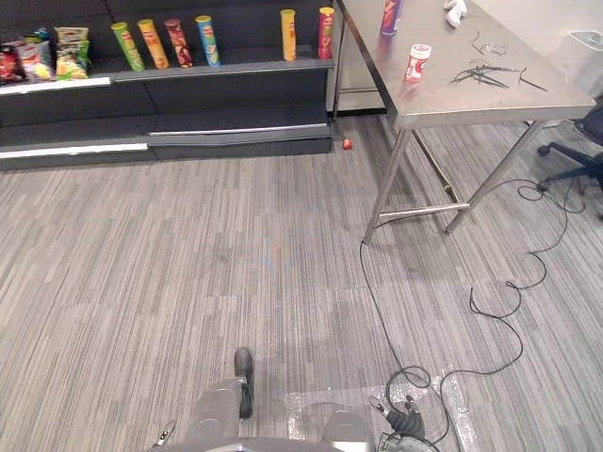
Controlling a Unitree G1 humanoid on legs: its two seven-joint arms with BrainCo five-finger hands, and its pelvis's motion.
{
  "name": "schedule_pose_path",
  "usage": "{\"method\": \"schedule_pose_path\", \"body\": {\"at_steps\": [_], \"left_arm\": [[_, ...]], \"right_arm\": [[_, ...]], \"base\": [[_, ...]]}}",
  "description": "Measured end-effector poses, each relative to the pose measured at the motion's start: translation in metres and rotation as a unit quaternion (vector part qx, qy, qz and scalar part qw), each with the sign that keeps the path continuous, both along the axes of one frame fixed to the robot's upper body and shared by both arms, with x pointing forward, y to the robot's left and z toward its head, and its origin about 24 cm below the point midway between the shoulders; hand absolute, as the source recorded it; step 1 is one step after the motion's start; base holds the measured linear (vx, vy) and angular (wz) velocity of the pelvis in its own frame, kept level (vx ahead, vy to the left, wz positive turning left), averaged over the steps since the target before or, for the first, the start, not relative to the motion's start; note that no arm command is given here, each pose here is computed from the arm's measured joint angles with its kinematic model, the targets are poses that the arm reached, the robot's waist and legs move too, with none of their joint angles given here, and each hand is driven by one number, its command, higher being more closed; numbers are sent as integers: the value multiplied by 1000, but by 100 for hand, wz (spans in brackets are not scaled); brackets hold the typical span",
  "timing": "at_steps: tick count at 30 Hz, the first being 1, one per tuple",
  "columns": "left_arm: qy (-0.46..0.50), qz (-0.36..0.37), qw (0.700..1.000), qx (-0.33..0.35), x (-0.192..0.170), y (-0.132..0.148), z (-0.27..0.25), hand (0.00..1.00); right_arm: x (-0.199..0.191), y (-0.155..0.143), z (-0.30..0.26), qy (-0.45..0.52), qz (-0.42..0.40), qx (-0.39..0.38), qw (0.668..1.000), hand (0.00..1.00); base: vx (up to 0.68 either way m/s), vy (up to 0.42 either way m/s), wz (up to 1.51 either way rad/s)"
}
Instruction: Put the gum and the chips on the shelf.
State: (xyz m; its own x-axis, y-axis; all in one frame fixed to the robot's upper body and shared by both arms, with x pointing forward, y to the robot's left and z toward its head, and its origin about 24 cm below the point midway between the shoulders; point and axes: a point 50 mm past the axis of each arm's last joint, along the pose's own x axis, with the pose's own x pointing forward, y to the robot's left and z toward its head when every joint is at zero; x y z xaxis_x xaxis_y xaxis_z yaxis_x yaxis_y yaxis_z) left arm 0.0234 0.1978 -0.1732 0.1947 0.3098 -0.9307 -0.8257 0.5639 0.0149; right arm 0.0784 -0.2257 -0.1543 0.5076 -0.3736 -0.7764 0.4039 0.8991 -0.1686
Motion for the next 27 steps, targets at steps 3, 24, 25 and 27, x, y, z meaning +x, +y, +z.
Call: {"method": "schedule_pose_path", "body": {"at_steps": [3, 24, 25, 27], "left_arm": [[8, 2, 1000, 5, -10, 7, 1, 0], [6, -57, 998, 38, 13, 19, 5, 0], [4, -51, 998, 34, 13, 15, 4, 0], [11, -28, 999, 15, 6, 1, 1, 0]], "right_arm": [[-9, 8, -4, 17, 13, 7, 1000, 0], [-9, 20, 7, -40, -5, -42, 998, 0], [-12, 16, 7, -36, -6, -46, 998, 0], [-12, 5, 9, -30, -15, -59, 998, 0]], "base": [[373, 385, -55], [379, 37, 18], [600, -326, 38], [614, -309, 20]]}}
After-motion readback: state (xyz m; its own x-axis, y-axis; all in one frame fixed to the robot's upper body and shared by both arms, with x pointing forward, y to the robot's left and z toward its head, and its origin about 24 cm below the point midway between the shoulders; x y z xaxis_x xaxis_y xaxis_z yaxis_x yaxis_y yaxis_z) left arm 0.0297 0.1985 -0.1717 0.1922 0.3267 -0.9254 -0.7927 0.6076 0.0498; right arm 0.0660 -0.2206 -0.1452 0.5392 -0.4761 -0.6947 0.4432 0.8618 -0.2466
